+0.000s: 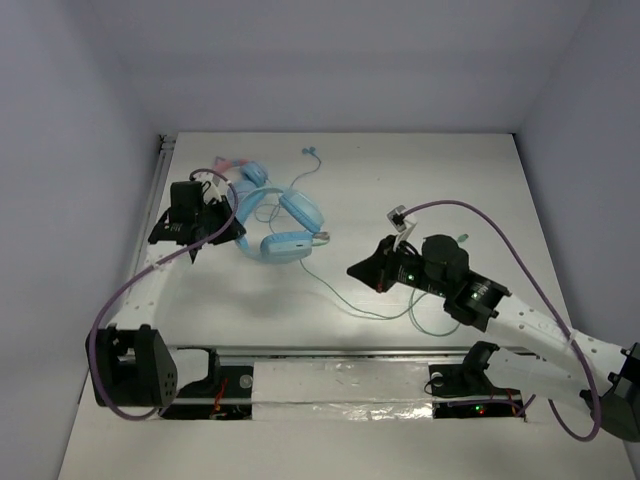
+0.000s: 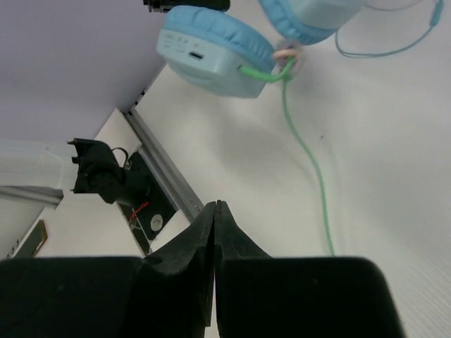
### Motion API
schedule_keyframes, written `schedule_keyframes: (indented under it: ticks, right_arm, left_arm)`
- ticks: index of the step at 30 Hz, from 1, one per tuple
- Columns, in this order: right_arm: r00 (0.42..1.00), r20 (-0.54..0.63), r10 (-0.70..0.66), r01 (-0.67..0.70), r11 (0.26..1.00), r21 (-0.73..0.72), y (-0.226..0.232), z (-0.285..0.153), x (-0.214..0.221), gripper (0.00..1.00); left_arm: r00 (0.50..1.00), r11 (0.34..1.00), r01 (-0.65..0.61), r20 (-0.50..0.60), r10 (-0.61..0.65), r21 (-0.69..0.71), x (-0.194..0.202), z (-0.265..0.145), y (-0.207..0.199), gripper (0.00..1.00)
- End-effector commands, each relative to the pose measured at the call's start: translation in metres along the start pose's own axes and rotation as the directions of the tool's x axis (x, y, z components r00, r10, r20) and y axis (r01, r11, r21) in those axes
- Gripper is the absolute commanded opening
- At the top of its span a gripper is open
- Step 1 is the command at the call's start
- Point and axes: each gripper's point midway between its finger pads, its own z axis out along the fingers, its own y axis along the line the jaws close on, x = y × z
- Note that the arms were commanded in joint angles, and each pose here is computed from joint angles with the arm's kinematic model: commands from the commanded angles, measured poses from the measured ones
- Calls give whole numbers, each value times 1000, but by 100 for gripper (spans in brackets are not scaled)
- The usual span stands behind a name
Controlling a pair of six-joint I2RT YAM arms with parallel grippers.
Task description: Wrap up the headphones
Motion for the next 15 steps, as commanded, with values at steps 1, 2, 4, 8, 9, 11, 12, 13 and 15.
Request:
schedule_keyframes:
  ticks: [1, 2, 4, 8, 9, 11, 12, 13, 15]
  right_arm:
    - [995, 40, -87, 91, 988, -121, 36, -3, -30, 6]
    - [995, 27, -91, 94, 990, -110, 34, -1, -29, 14]
    - [992, 50, -116, 120, 989, -90, 34, -1, -38, 28]
    - [981, 111, -160, 164, 986, -27, 25, -4, -55, 65]
    - [979, 110, -171, 175, 984, -28, 25, -3, -54, 68]
    - [979, 100, -176, 181, 983, -33, 20, 2, -49, 73]
    - [979, 90, -183, 188, 980, -56, 21, 5, -45, 74]
    - [979, 84, -183, 189, 980, -65, 21, 6, -41, 75]
    - [981, 74, -177, 182, 980, -76, 17, 9, -31, 77]
  left_arm:
    - [997, 939, 73, -35, -65, 337, 5, -31, -69, 0]
    - [997, 924, 74, -24, -71, 376, 1, -39, -78, 0]
    - [996, 887, 78, -3, -86, 455, -9, -53, -95, 0]
    - [990, 842, 36, 96, -103, 539, -43, -91, -123, 0]
    - [988, 835, 32, 109, -109, 550, -48, -98, -127, 0]
    - [981, 821, 16, 149, -122, 571, -63, -116, -138, 0]
    - [979, 818, 7, 164, -124, 575, -68, -122, -141, 0]
    - [975, 820, 5, 177, -130, 573, -73, -127, -142, 0]
    - [967, 818, -22, 219, -128, 575, -83, -139, -147, 0]
